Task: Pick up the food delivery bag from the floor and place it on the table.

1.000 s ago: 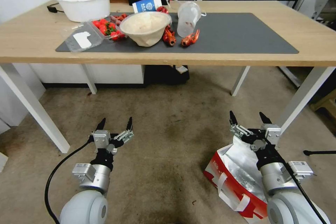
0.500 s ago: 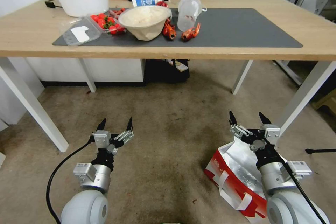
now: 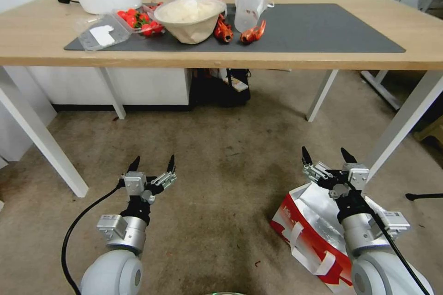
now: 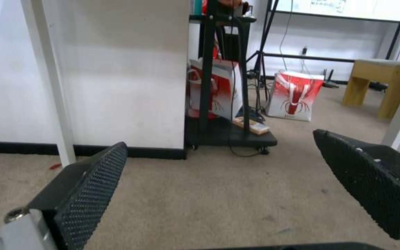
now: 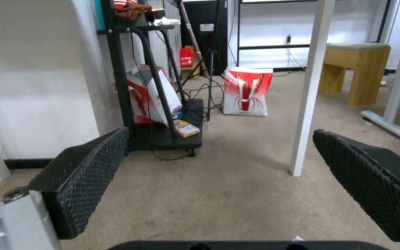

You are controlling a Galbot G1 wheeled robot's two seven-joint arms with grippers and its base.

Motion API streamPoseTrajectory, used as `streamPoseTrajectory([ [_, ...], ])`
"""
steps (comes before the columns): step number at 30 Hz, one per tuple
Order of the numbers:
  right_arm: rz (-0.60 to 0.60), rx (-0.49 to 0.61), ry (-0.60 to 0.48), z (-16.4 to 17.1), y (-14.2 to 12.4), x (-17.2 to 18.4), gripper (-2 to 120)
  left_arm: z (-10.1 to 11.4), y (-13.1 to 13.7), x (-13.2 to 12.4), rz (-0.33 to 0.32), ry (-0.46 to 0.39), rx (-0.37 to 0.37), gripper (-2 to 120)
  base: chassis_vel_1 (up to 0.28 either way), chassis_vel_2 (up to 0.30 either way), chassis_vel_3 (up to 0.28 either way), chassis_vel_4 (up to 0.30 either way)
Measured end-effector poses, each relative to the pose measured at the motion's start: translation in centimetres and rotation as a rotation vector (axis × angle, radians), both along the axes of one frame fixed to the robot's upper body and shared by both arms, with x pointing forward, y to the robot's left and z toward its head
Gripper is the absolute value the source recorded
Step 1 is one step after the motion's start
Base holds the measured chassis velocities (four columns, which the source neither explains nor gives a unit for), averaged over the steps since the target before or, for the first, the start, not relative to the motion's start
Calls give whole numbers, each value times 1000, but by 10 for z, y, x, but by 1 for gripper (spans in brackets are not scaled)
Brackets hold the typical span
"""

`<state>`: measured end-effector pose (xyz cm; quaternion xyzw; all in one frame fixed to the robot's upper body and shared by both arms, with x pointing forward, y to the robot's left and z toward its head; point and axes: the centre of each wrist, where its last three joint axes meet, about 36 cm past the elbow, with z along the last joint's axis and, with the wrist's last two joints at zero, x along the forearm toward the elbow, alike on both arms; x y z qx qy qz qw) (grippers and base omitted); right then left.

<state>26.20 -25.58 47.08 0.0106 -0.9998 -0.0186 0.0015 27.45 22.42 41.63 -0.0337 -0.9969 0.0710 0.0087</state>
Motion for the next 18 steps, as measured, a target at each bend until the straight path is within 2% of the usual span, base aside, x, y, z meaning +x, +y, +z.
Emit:
streamPoseTrajectory([
  [18,7,-8,3,-1,-2,1,100,-4,1,1,4,-1,1,100,0,0,0,0],
])
